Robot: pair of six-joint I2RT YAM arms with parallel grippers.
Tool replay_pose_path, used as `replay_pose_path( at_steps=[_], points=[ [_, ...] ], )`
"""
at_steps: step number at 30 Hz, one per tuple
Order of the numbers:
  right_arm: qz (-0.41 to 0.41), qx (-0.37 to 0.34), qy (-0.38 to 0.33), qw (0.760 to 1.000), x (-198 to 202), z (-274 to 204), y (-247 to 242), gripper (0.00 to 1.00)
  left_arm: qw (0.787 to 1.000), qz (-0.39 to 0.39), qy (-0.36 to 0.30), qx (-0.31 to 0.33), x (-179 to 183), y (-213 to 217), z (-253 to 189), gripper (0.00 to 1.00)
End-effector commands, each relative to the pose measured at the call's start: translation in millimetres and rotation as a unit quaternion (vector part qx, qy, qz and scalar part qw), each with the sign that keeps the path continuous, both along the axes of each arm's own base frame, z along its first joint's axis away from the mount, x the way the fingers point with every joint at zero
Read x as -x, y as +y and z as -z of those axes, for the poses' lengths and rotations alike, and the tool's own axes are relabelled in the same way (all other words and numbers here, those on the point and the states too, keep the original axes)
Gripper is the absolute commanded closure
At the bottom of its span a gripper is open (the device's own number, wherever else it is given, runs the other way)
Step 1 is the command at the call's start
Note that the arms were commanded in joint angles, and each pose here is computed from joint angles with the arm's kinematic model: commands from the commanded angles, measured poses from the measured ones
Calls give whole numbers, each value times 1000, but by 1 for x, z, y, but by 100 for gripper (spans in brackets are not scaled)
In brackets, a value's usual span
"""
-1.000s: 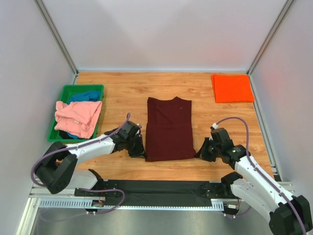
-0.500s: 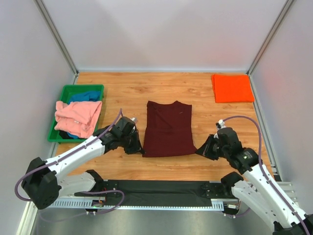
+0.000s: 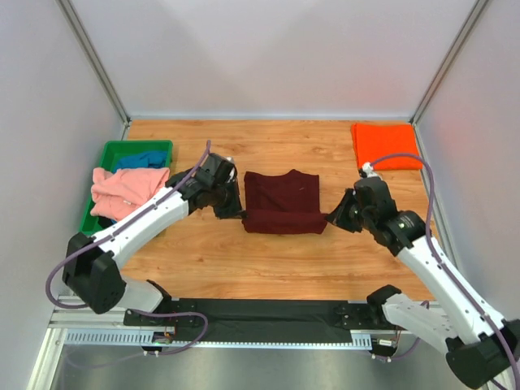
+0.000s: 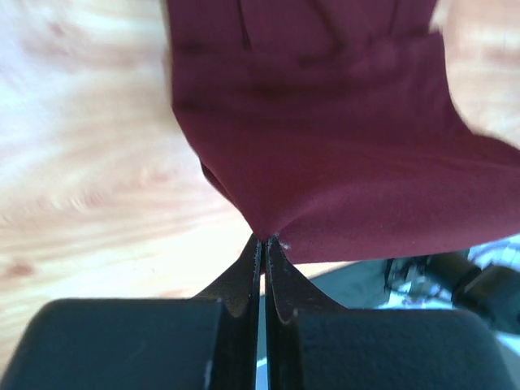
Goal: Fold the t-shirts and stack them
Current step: Fold the tshirt
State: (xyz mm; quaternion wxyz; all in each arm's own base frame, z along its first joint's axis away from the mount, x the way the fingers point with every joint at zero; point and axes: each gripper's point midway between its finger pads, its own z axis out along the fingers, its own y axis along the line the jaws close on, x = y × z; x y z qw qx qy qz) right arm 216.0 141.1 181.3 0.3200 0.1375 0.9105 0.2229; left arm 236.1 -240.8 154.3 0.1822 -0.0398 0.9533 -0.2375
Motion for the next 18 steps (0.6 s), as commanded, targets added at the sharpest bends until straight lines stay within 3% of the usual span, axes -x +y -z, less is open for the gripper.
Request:
replay_pose_path(
  at_steps=[1,8,18],
  points=[
    [12,39,-52,998,-48,-22,-4,100,1000,-7,-5,-15,-30,9,-8,100],
    [19,43,-65,997,-121,-36,-5,100,1000,-19,-23,1,-99,0,-35,100],
    [-14,13,-91,996,-199,-46,5,100,998,-29,-40,36,-189,-6,-31,100]
  ],
)
